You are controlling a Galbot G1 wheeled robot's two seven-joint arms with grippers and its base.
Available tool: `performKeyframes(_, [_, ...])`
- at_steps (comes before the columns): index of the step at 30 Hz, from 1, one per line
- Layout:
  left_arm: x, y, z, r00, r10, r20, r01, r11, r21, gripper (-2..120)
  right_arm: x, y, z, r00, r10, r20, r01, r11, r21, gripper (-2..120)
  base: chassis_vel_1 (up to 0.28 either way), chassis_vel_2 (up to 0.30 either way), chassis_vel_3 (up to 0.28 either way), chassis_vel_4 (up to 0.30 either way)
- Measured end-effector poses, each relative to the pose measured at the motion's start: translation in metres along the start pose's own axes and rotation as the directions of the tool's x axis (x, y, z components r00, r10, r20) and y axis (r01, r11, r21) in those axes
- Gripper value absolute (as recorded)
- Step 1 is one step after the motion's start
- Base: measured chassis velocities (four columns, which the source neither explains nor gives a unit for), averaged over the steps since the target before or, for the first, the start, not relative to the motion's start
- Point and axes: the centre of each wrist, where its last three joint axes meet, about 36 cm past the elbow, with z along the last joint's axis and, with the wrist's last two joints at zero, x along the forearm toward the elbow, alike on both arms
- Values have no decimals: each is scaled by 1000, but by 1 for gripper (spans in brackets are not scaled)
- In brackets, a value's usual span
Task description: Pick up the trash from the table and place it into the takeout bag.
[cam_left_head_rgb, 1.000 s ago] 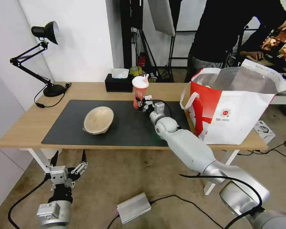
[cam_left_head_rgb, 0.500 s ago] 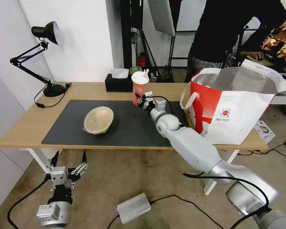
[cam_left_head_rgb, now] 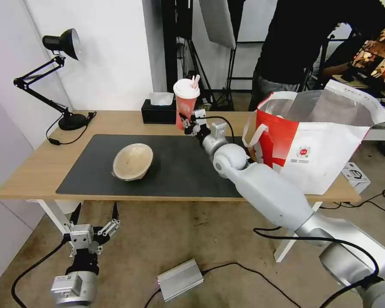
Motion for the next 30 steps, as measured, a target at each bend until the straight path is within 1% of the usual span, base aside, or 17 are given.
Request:
performKeyframes(2, [0, 0, 0, 1000, 0, 0, 0, 1000, 0, 100, 1, 0, -3, 1000, -4, 5, 4, 1000, 6, 4, 0, 0, 0, 0])
performKeyframes(6, [0, -2, 1, 1000, 4, -1, -4, 1000, -1, 100, 7, -2, -20, 999, -21, 26, 20, 999, 38, 4, 0, 0, 0, 0])
performKeyframes(12, [0, -3, 1, 1000, 5, -2, -5, 1000, -2, 100, 13, -7, -32, 999, -28, 40, 26, 998, 62, 3, 0, 0, 0, 0])
performKeyframes(21, [0, -2, 1, 1000, 6, -2, -6, 1000, -4, 100, 27, -22, -55, 998, -40, 49, 33, 992, 125, 3, 0, 0, 0, 0])
performKeyframes(24, [0, -2, 1, 1000, 7, -1, -7, 1000, -4, 100, 37, -32, -70, 997, -54, 51, 45, 986, 161, 3, 0, 0, 0, 0])
performKeyframes(26, [0, -2, 1, 1000, 7, -1, -7, 1000, -3, 100, 40, -34, -74, 997, -57, 52, 47, 984, 170, 3, 0, 0, 0, 0])
performKeyframes(29, [-1, -3, 1, 1000, 8, 0, -8, 1000, -3, 100, 49, -47, -87, 997, -57, 50, 46, 978, 204, 3, 0, 0, 0, 0])
performKeyframes(30, [-1, -3, 1, 1000, 8, 0, -8, 1000, -3, 100, 49, -47, -87, 997, -57, 50, 46, 978, 204, 3, 0, 0, 0, 0])
